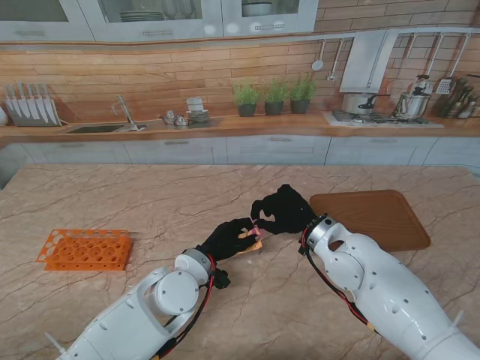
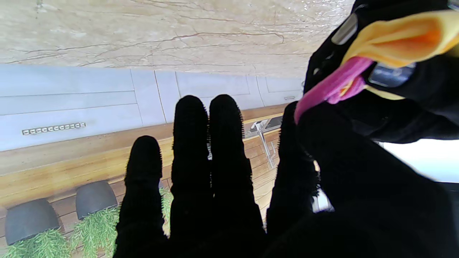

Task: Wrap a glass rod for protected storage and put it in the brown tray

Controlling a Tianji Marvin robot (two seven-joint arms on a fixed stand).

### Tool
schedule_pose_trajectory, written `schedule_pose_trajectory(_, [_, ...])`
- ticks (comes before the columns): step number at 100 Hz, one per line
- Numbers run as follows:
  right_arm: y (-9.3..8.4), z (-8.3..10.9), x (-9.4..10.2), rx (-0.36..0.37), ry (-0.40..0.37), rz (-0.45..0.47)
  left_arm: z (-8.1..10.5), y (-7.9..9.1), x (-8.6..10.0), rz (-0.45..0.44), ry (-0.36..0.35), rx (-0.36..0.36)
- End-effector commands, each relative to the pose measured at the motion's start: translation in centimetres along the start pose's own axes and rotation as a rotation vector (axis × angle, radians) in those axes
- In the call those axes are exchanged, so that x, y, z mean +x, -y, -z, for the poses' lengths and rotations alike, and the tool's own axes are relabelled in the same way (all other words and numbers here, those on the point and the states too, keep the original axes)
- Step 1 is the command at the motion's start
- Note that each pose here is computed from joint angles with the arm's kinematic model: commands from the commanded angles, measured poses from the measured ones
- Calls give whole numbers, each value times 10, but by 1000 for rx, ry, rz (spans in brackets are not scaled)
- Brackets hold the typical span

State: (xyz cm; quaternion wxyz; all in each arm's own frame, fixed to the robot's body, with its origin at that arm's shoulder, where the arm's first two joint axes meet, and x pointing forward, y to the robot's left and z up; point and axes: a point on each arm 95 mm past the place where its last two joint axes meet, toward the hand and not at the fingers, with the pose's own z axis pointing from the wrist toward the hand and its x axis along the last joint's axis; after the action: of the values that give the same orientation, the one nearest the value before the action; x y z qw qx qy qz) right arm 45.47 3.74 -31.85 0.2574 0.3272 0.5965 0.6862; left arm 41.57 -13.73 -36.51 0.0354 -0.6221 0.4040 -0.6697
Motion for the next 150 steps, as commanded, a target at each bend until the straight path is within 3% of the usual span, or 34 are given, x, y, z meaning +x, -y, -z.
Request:
schedule_pose_trajectory(1, [2,-1,1,-1,7,4,0,-6,6,9,-17,-8])
schedule_pose_trajectory(55, [10,0,-6,4,56,-9,1,-5,6,8,-21,-7])
schedule_pose_trajectory(103, [1,-9,5,-49,19,-95,2,-5,6,10,-14,-14])
schedule_pose_trajectory(150, [8,-12,14,-3,11,-126,1,-5,7,14,-13,-10])
